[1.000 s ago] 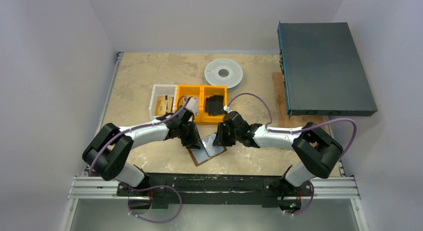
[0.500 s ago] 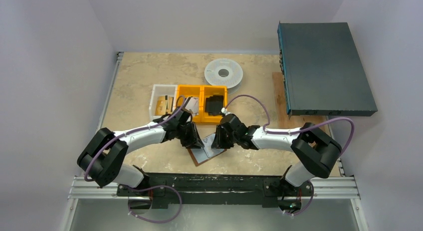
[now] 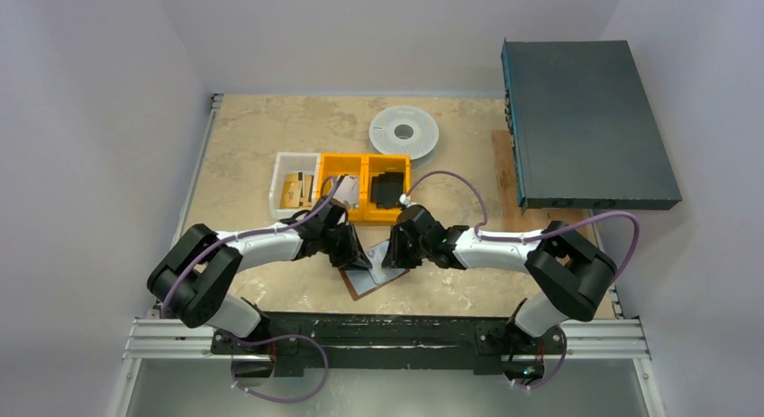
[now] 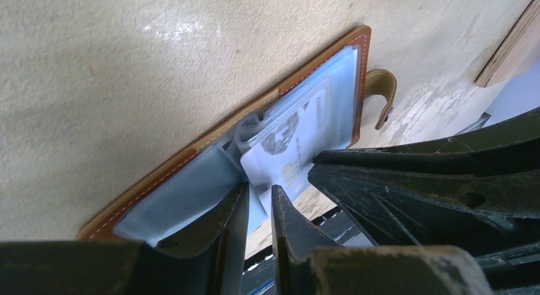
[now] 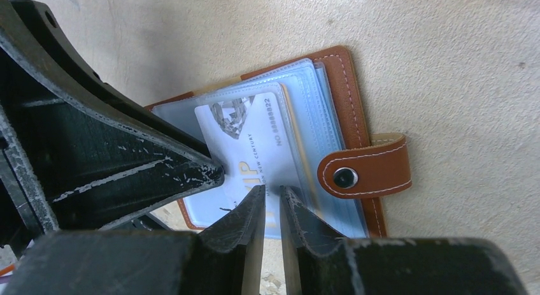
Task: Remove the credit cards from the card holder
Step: Remove the credit card from the card holder.
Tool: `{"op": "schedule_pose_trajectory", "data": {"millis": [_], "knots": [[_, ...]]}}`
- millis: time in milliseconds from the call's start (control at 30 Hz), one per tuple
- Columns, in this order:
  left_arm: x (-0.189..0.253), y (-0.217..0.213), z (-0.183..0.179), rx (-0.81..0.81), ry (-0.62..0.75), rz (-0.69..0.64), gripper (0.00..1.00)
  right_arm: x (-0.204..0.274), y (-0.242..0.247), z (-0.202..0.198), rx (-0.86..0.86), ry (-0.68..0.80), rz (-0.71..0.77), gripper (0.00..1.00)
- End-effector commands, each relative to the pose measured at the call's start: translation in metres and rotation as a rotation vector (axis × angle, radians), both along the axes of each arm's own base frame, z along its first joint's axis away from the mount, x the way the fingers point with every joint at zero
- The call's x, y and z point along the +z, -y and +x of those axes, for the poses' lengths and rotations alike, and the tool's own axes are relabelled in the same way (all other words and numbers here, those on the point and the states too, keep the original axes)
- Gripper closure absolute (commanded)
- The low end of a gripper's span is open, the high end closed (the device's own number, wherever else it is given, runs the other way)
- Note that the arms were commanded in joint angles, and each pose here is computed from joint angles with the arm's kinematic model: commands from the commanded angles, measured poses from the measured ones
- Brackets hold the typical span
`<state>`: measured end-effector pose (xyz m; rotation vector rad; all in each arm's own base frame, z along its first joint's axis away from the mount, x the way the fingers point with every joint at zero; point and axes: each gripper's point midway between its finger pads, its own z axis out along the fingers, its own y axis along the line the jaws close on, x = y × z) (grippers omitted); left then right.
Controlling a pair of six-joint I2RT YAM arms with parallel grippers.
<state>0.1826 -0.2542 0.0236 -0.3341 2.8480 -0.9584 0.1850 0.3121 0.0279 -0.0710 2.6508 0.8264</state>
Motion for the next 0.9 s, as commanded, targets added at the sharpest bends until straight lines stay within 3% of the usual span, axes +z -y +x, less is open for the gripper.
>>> {"op": "schedule_pose_trajectory", "data": {"millis": [0,333,867], "knots": [[-0.002,0.008,0.003,-0.001,0.011,-0.038,0.83,-0.006,0.006,0.0,-0.017,-0.011,-0.056,0.84],[0.002,0.007,0.002,0.011,0.019,-0.049,1.0,-0.011,0.01,-0.001,-0.025,-0.022,-0.07,0.84],[0.01,-0.012,-0.006,-0.015,0.028,0.045,1.0,-0.011,0.016,0.003,-0.05,-0.013,-0.101,0.84]]}}
